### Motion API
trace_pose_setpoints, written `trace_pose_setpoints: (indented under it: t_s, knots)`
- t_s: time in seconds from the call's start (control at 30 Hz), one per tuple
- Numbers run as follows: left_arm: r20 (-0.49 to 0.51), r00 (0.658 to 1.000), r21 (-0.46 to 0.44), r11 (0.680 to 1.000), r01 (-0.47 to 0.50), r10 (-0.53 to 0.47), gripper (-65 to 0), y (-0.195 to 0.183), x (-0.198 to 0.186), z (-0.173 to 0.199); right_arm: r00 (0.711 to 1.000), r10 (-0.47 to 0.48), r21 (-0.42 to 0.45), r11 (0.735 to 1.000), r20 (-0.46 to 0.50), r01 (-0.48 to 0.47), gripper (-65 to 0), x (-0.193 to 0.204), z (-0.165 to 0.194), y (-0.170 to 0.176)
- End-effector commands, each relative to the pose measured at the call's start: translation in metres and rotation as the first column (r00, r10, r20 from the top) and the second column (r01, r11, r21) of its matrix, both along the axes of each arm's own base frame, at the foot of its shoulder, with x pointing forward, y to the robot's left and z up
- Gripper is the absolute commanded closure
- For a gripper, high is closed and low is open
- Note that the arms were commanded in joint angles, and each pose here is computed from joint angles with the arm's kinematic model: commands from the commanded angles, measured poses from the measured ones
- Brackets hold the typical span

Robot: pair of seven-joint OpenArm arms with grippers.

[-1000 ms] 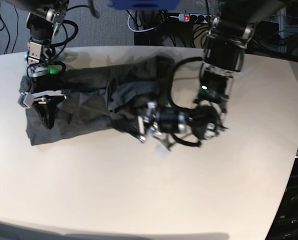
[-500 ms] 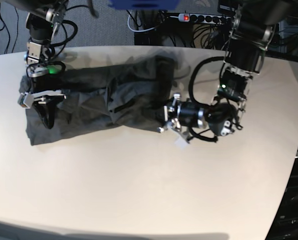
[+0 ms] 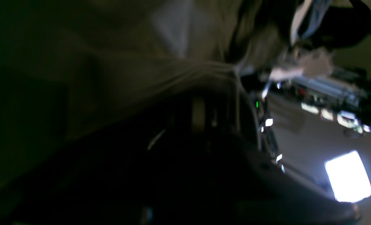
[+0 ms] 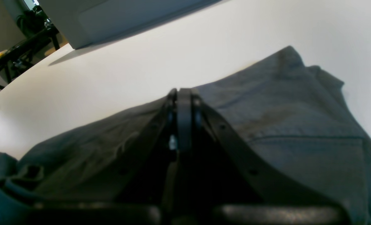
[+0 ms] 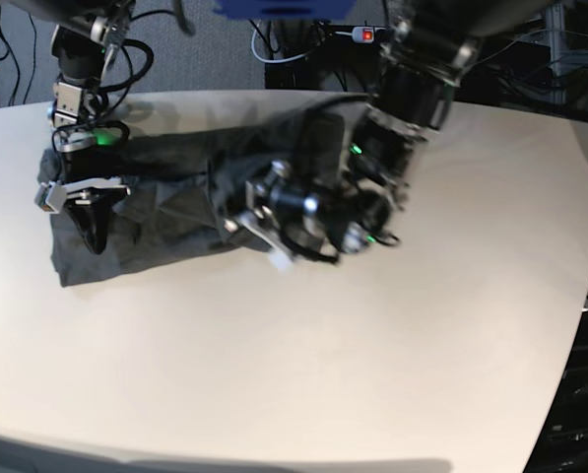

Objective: Fold the T-shirt properly
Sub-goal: 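Fold the held end over the strip toward the right gripper, then lower the folded end onto the shirt with the left gripper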

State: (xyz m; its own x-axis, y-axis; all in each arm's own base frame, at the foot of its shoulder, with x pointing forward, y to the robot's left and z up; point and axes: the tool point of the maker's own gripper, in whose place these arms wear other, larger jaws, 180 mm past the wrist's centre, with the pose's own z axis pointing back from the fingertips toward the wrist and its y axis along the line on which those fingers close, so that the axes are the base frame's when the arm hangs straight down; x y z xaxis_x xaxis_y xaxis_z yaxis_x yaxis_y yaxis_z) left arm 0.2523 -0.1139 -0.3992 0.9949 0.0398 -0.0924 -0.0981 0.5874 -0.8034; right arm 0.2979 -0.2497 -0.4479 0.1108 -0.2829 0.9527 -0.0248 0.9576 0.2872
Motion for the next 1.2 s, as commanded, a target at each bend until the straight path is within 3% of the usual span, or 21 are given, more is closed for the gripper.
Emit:
trace_pose_setpoints:
  t_s: [0.0, 0.17, 0.4, 0.83, 1.03, 1.17]
  knots:
    - [0.031, 0.999, -0.06, 0.998, 0.026, -0.025, -4.9, -0.019, 0.005, 0.022, 0.91, 0.151, -0.04, 0.983, -0.386, -0.18, -0.6, -0.053, -0.082, 0.04]
    - [-0.013, 0.999, -0.21, 0.977, 0.026, -0.03, -4.9, -0.046, -0.001, 0.051, 0.91, 0.152, -0.039, 0.983, -0.385, -0.18, -0.6, -0.052, -0.082, 0.041]
    - [-0.021, 0.999, -0.265, 0.964, -0.04, 0.036, -4.9, -0.027, 0.017, 0.06, 0.91, 0.152, -0.038, 0.983, -0.386, -0.18, -0.6, -0.053, -0.082, 0.041]
    - [0.017, 0.992, -0.142, 0.983, -0.117, 0.121, -4.8, 0.041, 0.045, 0.04, 0.91, 0.152, -0.037, 0.983, -0.387, -0.18, -0.6, -0.053, -0.083, 0.041]
    - [0.012, 0.998, -0.15, 0.987, -0.064, 0.067, -4.9, 0.022, 0.034, 0.041, 0.9, 0.188, -0.037, 0.975, -0.392, -0.22, -0.6, -0.053, -0.084, 0.051]
    - [-0.008, 1.0, -0.086, 0.996, -0.011, 0.01, -4.9, 0.007, 0.024, 0.023, 0.898, 0.199, -0.038, 0.972, -0.392, -0.232, -0.6, -0.052, -0.084, 0.054]
